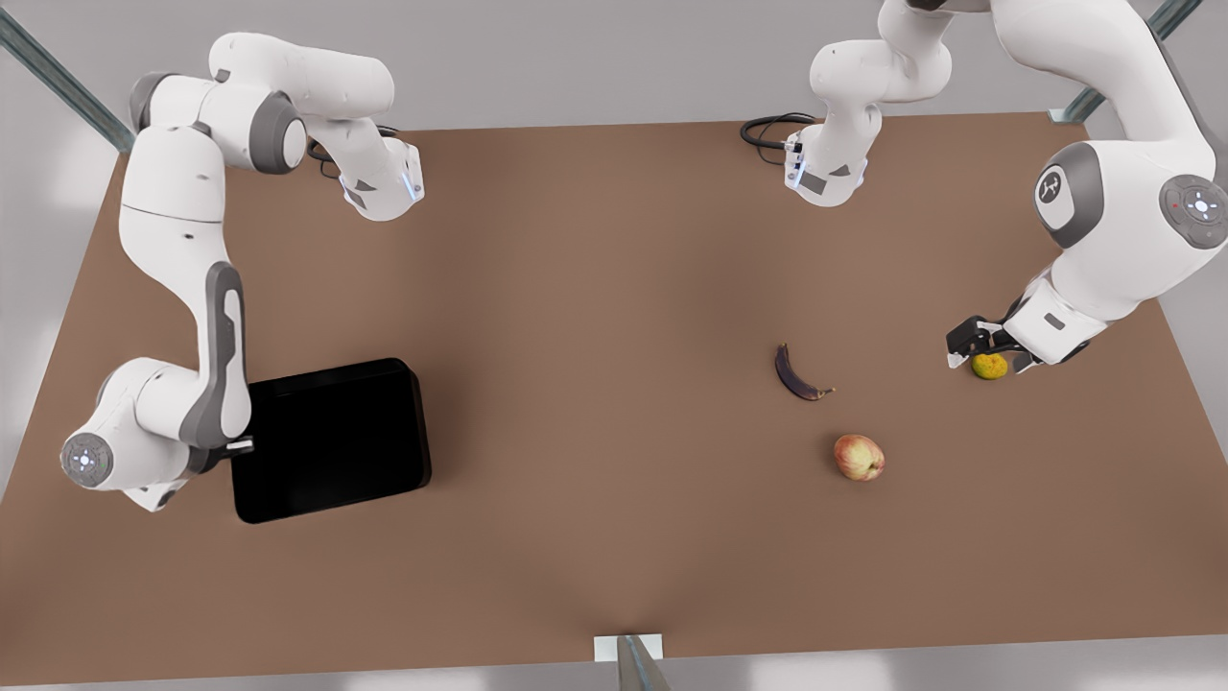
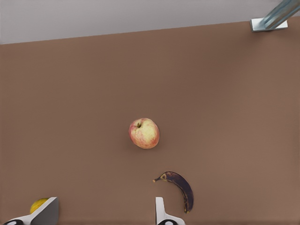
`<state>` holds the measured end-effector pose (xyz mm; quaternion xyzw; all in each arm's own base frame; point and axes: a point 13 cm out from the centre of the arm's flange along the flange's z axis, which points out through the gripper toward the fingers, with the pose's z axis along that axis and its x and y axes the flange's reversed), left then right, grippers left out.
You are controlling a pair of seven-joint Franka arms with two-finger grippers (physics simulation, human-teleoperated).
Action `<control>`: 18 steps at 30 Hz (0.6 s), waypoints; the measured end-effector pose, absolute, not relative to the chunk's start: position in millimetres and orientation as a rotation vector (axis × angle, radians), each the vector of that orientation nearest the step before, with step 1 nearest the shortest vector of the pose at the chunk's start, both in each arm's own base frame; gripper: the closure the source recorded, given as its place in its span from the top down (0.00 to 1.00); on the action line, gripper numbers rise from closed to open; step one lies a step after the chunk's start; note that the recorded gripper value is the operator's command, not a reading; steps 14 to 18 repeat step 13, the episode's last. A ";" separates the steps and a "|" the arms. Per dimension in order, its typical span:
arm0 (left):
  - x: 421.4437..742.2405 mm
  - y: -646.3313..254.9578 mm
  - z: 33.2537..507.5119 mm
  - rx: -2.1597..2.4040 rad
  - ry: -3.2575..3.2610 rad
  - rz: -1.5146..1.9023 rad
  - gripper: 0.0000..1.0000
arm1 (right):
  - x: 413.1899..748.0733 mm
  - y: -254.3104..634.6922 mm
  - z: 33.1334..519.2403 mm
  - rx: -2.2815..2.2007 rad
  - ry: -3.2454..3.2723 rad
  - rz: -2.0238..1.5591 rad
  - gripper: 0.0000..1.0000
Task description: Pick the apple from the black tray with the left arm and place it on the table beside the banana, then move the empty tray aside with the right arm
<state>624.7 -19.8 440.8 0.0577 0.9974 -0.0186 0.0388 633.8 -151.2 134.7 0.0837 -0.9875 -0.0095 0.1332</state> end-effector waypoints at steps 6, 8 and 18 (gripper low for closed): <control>633.4 -26.6 447.9 0.188 3.039 -0.050 1.00 | 689.7 -115.2 224.2 0.452 -3.012 -0.014 1.00; 633.7 -25.4 447.8 0.180 3.039 -0.051 1.00 | 702.3 -54.6 311.9 0.587 -3.088 -0.068 1.00; 634.2 -21.6 448.1 0.163 3.040 -0.049 1.00 | 689.2 35.1 402.9 0.703 -3.104 -0.017 1.00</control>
